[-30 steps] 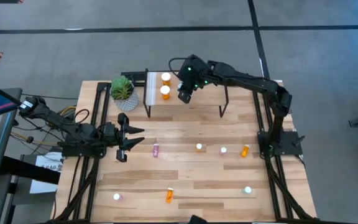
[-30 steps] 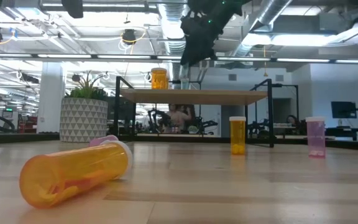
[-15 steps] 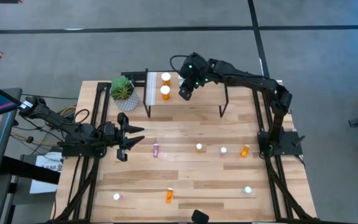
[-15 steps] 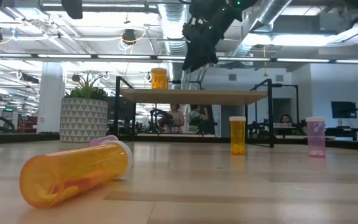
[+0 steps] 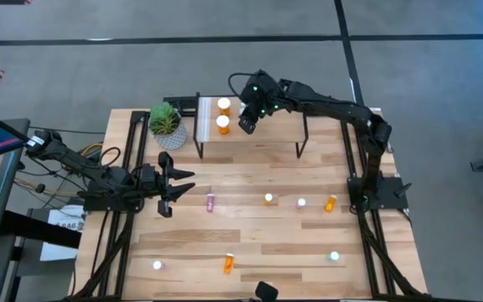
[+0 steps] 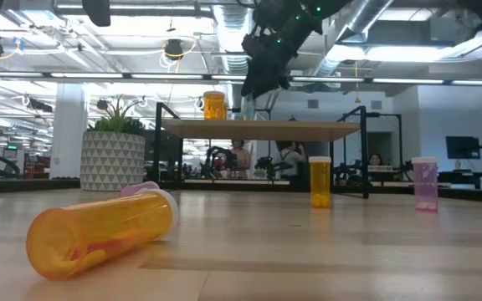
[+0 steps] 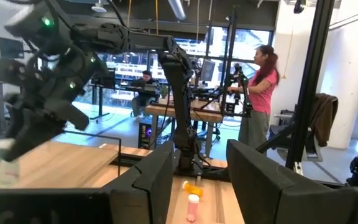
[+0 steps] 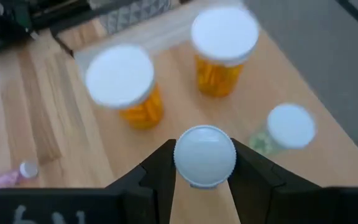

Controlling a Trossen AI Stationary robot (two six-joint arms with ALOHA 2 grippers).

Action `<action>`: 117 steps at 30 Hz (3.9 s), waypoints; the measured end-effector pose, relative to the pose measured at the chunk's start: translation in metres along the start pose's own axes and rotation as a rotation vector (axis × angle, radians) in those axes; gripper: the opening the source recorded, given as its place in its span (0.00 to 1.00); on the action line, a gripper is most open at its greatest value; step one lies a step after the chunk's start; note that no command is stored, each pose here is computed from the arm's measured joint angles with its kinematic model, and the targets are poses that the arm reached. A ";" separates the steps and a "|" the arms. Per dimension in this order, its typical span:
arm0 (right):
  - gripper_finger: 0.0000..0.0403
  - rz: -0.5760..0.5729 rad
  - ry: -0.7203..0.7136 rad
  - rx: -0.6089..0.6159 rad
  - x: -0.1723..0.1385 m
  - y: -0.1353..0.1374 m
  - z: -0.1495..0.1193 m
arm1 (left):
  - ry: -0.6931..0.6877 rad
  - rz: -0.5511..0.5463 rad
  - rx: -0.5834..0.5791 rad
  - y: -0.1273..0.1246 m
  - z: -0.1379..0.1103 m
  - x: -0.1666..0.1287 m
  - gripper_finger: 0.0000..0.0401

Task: Pick and place medicine bottles onto shelf by color
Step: Put the blue pill bottle on the shelf aligned with the other blue pill bottle, then put the blue pill bottle on the shelf aligned with the other blue pill bottles

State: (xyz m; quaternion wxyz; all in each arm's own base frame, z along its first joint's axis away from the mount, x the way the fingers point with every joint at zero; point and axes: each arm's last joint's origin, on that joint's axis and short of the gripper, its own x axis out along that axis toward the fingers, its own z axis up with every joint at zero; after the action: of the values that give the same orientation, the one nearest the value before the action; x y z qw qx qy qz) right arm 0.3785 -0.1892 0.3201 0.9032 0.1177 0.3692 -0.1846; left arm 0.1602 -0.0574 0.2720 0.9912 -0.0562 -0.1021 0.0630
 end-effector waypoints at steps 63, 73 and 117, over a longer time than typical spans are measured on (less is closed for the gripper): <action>0.60 0.182 0.400 -0.192 -0.106 0.120 -0.019 | 0.067 0.011 0.035 0.000 -0.008 0.000 0.35; 0.57 0.024 0.331 -0.313 -0.173 0.245 -0.111 | 0.051 0.027 0.040 0.001 -0.006 0.000 0.35; 0.56 -0.151 0.585 0.293 -0.194 0.274 -0.370 | 0.024 0.083 0.041 0.007 -0.003 0.003 0.35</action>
State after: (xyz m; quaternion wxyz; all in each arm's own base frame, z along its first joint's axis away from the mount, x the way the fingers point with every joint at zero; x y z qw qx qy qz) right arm 0.1355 0.2353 0.2200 0.7163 0.2663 0.5900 -0.2606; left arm 0.1633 -0.0505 0.2684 0.9898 -0.0407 -0.0863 0.1053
